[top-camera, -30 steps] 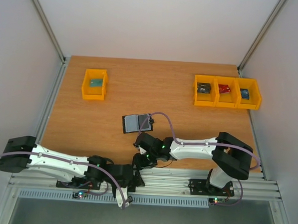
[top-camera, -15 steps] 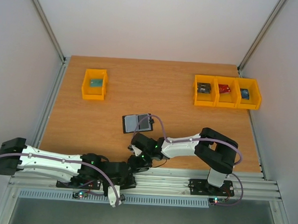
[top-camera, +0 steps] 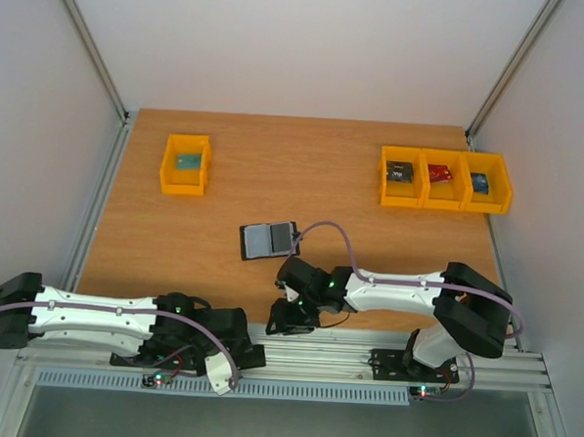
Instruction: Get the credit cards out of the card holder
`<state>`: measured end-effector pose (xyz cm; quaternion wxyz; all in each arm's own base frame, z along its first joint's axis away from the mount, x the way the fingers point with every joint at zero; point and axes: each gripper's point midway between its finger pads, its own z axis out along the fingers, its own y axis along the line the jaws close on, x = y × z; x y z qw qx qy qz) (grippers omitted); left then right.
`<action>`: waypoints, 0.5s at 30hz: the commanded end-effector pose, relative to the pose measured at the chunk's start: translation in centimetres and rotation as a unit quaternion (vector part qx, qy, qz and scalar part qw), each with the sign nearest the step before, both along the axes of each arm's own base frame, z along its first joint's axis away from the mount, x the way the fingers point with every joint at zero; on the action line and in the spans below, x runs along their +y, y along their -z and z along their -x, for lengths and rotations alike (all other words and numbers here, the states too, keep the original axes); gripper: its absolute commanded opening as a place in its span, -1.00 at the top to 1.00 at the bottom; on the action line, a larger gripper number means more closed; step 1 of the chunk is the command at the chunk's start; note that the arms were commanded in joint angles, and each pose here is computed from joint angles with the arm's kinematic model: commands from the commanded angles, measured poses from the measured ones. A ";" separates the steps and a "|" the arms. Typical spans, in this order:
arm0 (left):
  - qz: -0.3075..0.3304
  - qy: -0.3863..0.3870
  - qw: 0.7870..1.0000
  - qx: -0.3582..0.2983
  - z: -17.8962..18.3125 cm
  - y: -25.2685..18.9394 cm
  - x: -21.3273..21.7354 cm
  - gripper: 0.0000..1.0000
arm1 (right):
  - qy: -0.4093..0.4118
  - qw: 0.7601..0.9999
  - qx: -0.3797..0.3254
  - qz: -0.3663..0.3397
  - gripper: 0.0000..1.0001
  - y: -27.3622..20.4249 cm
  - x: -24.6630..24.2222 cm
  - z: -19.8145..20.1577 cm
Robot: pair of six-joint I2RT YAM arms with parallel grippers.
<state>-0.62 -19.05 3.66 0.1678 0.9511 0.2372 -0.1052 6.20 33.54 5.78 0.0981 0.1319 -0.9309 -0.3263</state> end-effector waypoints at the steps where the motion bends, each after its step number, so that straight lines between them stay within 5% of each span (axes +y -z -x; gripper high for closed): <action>1: -0.042 -0.019 0.999 -0.019 -1.0 1.5 1.5 -0.76 | 0.005 0.998 0.041 0.038 0.09 1.7 -0.5 1.5; 15: -0.022 -0.033 0.999 -0.001 -0.9 2.1 -0.6 -0.62 | -0.009 0.994 0.108 0.027 0.12 5.5 1.9 5.1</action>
